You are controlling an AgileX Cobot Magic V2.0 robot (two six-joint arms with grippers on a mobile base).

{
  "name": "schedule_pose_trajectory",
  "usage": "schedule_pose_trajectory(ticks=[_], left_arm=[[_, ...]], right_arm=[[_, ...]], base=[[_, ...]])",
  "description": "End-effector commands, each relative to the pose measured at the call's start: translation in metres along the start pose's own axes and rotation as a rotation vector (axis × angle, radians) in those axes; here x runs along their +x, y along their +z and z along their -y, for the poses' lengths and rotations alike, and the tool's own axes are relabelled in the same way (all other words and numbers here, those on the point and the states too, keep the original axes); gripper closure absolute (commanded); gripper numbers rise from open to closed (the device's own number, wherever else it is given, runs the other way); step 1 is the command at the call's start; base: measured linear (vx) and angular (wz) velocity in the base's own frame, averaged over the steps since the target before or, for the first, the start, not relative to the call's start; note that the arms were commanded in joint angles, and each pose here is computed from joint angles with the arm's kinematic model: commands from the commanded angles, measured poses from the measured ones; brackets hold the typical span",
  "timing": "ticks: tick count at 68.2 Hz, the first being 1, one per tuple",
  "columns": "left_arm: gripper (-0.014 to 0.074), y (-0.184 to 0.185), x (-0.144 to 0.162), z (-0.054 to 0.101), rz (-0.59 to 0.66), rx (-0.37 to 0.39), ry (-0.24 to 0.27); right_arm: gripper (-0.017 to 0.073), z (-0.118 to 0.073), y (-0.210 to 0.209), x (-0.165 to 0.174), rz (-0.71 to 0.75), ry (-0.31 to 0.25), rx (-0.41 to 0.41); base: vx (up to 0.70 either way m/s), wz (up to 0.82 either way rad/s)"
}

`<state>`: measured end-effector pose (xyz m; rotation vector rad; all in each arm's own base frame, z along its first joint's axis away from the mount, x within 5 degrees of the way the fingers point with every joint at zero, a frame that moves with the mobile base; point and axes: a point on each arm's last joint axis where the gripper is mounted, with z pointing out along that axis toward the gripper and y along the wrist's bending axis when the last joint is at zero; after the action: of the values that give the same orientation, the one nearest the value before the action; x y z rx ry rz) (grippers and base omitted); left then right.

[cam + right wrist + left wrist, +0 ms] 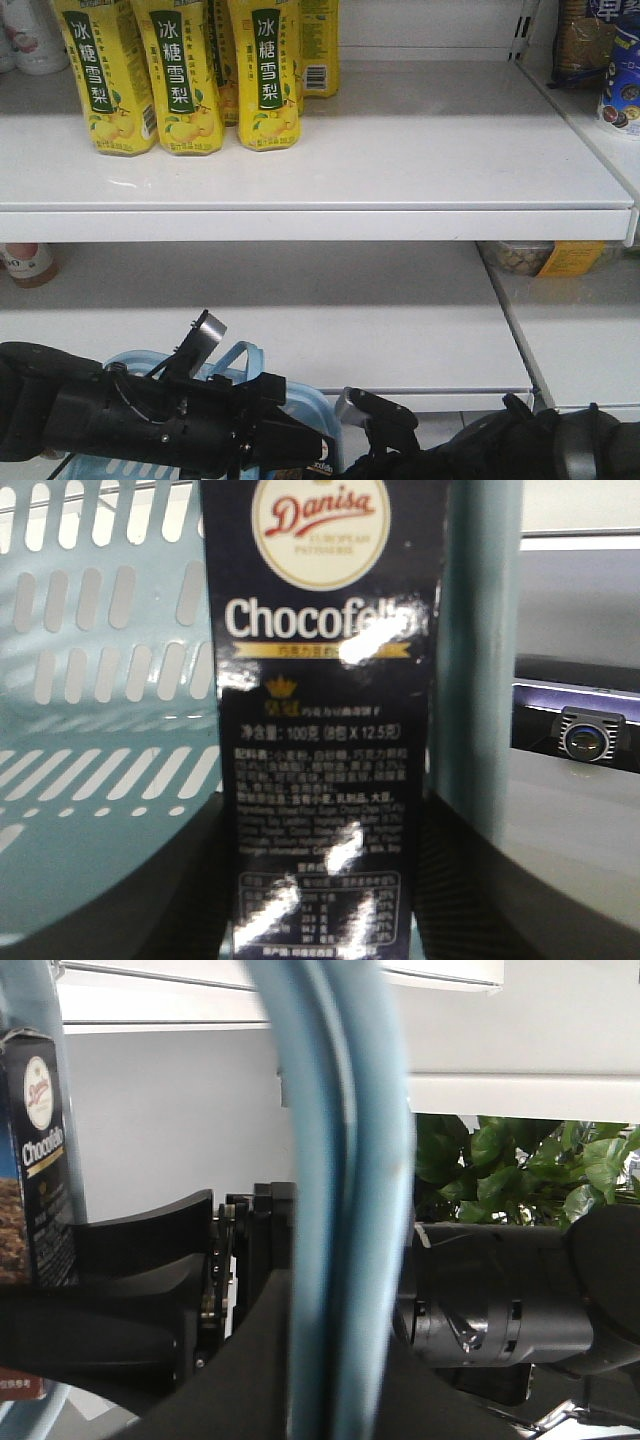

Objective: Left arm holds basket, right arm returns cookies
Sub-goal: 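Close the right gripper on the Chocofello cookie box in the basket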

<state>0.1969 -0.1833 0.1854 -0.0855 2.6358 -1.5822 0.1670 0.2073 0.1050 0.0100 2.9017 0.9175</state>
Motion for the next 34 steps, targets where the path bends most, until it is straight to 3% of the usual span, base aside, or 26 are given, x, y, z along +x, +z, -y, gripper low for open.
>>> schedule_pose_trajectory(ticks=[1,15,25,34], left_arm=[[0.0600,-0.007,0.000,0.021,0.004,0.113,0.016],[0.0600,-0.007,0.000,0.021,0.004,0.113,0.016],[0.0600,-0.007,0.000,0.021,0.004,0.113,0.016],[0.0600,-0.007,0.000,0.021,0.004,0.113,0.016]], right_arm=[[0.0334,-0.013,-0.007,-0.002,0.001,0.008,-0.087],[0.0333,-0.019,-0.021,-0.004,0.056,-0.031,-0.092],[0.0333,-0.007,-0.034,0.005,0.100,0.007,-0.061],[0.0333,0.003,-0.047,0.018,0.112,0.005,-0.060]], base=[[0.00,0.00],[0.00,0.00],[0.00,0.00],[0.00,0.00]])
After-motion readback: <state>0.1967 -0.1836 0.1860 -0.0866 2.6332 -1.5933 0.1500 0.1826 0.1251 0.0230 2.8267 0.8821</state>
